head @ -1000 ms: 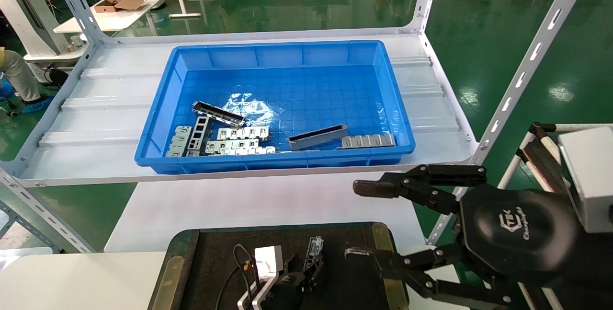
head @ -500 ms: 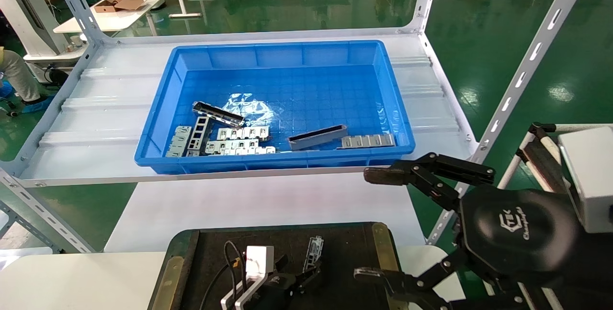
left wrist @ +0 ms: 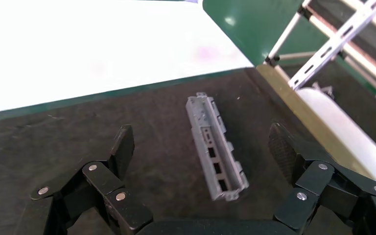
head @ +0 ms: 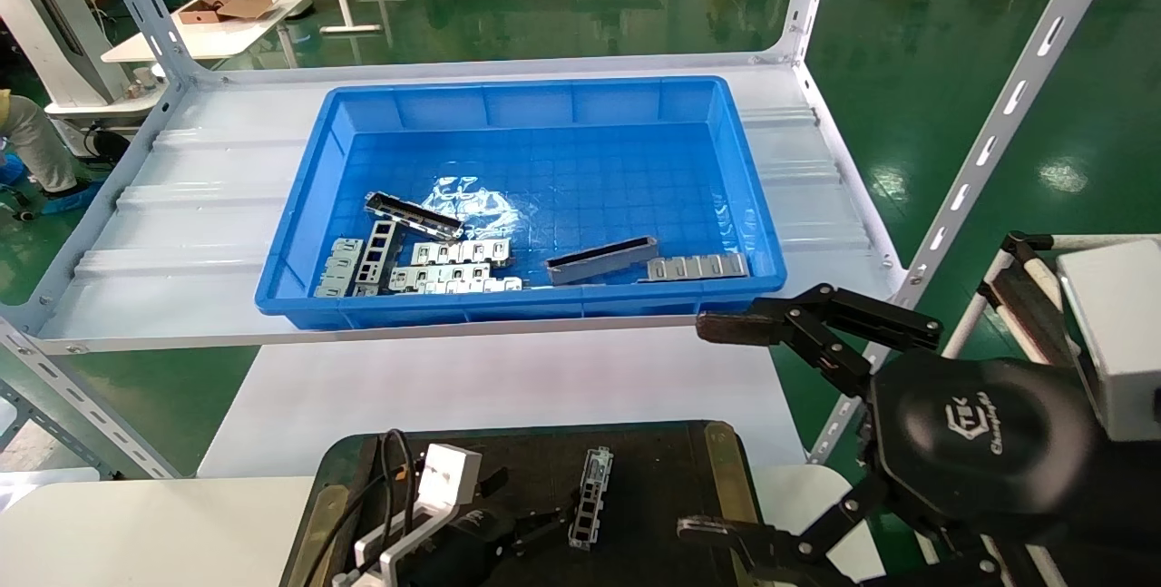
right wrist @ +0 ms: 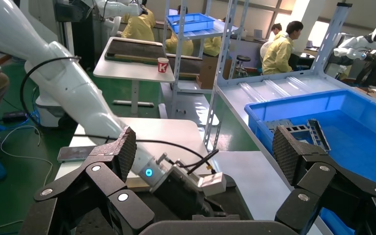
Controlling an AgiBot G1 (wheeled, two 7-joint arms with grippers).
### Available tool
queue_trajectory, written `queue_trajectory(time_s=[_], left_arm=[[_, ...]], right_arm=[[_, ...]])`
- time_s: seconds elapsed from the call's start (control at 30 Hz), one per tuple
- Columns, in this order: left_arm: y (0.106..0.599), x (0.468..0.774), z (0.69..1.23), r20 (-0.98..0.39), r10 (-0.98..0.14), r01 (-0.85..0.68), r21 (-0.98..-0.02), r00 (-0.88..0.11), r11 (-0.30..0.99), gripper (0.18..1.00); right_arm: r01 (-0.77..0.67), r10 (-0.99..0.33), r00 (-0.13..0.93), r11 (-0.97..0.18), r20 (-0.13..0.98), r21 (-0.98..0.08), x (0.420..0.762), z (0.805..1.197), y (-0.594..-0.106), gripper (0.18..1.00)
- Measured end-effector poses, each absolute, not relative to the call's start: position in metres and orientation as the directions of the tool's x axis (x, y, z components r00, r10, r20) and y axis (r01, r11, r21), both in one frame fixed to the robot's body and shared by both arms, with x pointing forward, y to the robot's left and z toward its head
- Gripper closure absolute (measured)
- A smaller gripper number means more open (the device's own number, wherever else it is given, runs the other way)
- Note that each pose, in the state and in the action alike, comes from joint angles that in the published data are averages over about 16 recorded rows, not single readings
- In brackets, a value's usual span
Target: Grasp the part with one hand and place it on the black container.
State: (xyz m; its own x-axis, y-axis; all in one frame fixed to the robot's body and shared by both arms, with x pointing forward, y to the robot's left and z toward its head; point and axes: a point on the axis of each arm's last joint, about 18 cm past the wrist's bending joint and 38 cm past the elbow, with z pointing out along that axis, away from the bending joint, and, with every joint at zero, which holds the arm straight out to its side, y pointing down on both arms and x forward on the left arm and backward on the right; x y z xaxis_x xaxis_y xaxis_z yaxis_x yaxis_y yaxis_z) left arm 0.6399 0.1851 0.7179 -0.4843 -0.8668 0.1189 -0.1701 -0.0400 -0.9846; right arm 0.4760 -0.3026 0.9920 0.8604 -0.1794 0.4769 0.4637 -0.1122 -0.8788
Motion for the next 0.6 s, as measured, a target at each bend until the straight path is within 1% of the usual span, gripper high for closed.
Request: queue_trajectory(time_s=[0.27, 0.6], left_arm=[[0.203, 0.63, 0.734, 0.056, -0.853, -0.159, -0.987, -0.519, 0.032, 0.184], [0.218, 0.624, 0.75, 0.004, -0.845, -0.135, -0.988, -0.535, 0.081, 0.184]], right_arm=[[0.464, -0.179, 0.86, -0.112, 0.477, -0.879, 0.476, 0.992, -0.303, 0.179], [0.464, -0.179, 0.86, -0.112, 0.477, -0.879, 0.476, 0.992, -0.303, 0.178]])
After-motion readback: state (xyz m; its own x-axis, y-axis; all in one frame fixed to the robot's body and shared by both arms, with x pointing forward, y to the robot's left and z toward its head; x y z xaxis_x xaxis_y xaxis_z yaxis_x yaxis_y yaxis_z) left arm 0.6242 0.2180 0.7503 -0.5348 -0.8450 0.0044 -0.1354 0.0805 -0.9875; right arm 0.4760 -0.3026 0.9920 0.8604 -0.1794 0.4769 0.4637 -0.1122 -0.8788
